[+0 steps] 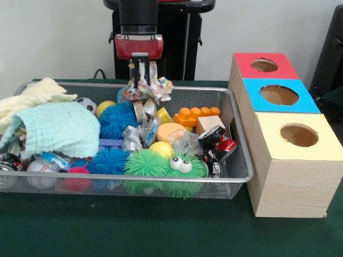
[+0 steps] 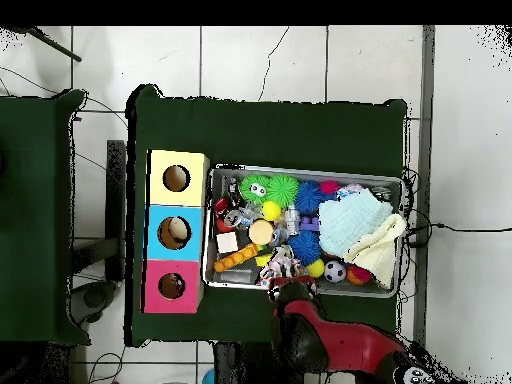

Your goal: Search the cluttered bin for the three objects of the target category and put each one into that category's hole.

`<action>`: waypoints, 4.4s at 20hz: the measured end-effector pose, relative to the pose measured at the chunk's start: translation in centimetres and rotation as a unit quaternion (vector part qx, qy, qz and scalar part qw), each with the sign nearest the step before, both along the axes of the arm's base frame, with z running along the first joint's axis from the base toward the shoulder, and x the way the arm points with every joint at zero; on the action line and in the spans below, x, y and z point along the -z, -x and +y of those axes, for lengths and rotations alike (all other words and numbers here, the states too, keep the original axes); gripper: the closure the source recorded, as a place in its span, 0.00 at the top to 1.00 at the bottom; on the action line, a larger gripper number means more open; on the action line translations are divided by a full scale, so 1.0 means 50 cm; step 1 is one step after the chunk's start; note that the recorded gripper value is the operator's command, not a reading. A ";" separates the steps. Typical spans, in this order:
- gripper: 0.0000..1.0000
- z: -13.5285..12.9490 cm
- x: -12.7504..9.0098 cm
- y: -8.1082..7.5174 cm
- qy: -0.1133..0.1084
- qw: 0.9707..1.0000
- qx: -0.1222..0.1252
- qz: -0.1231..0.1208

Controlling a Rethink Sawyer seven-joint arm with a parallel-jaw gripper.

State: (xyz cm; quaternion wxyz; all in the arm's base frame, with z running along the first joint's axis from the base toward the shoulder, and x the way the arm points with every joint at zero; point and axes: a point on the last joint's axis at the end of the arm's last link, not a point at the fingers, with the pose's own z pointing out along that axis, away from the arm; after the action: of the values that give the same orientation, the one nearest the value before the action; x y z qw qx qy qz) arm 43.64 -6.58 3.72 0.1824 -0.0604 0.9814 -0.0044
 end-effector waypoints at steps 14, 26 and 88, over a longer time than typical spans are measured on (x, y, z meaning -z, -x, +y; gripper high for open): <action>1.00 0.058 0.064 0.082 -0.004 0.998 -0.031 -0.054; 1.00 0.038 0.058 0.107 -0.018 0.995 -0.057 -0.085; 1.00 -0.201 -0.217 -0.102 -0.057 0.996 -0.065 -0.034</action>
State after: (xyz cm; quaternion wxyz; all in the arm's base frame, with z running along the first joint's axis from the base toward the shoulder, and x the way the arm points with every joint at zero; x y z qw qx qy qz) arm 48.72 -16.64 14.56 0.2185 -0.1130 0.9673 0.0612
